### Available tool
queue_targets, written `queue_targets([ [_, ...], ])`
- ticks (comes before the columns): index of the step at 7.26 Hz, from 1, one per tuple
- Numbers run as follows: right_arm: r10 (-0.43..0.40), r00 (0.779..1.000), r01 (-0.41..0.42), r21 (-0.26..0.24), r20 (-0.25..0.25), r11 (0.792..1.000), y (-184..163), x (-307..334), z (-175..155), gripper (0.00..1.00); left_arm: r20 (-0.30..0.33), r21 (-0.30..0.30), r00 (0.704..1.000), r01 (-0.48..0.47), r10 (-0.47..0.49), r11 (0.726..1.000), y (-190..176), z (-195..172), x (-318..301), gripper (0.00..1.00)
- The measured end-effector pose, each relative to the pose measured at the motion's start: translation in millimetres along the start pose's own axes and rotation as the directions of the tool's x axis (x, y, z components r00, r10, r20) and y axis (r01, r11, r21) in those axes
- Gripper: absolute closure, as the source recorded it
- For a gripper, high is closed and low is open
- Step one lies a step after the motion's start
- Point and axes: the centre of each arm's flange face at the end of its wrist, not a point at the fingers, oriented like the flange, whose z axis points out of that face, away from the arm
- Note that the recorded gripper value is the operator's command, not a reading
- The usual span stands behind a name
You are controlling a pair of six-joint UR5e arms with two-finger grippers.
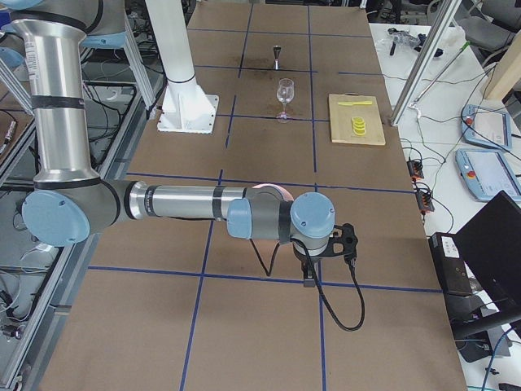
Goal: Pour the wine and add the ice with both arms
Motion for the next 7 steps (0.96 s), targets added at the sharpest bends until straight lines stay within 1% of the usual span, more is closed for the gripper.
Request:
queue_targets([
  [1, -0.015, 1.000, 0.015, 0.011, -0.001, 1.000, -4, -5, -4, 0.00, -0.020, 0.043, 1.000, -0.006, 0.007, 0.999, 0, -21, 41, 0.00],
  [2, -0.025, 1.000, 0.025, 0.021, -0.003, 0.999, -6, -10, -8, 0.00, -0.053, 0.063, 0.999, 0.011, -0.008, 0.998, 6, -32, 87, 0.00],
  [3, -0.025, 1.000, 0.025, 0.019, -0.002, 0.999, -6, -11, -7, 0.00, -0.083, 0.070, 0.996, 0.046, -0.040, 0.996, 15, -33, 136, 0.00],
  [4, -0.027, 1.000, 0.027, 0.014, -0.001, 1.000, -5, -11, -4, 0.00, -0.095, 0.080, 0.992, 0.088, -0.080, 0.993, 27, -23, 181, 0.00],
  [5, -0.037, 0.999, 0.037, 0.008, -0.001, 0.999, -7, -17, -1, 0.00, -0.101, 0.095, 0.988, 0.128, -0.118, 0.987, 44, -5, 215, 0.00],
  [7, -0.049, 0.999, 0.049, 0.000, 0.002, 0.999, -11, -26, 3, 0.00, -0.110, 0.158, 0.981, 0.177, -0.161, 0.971, 91, 34, 240, 0.00],
])
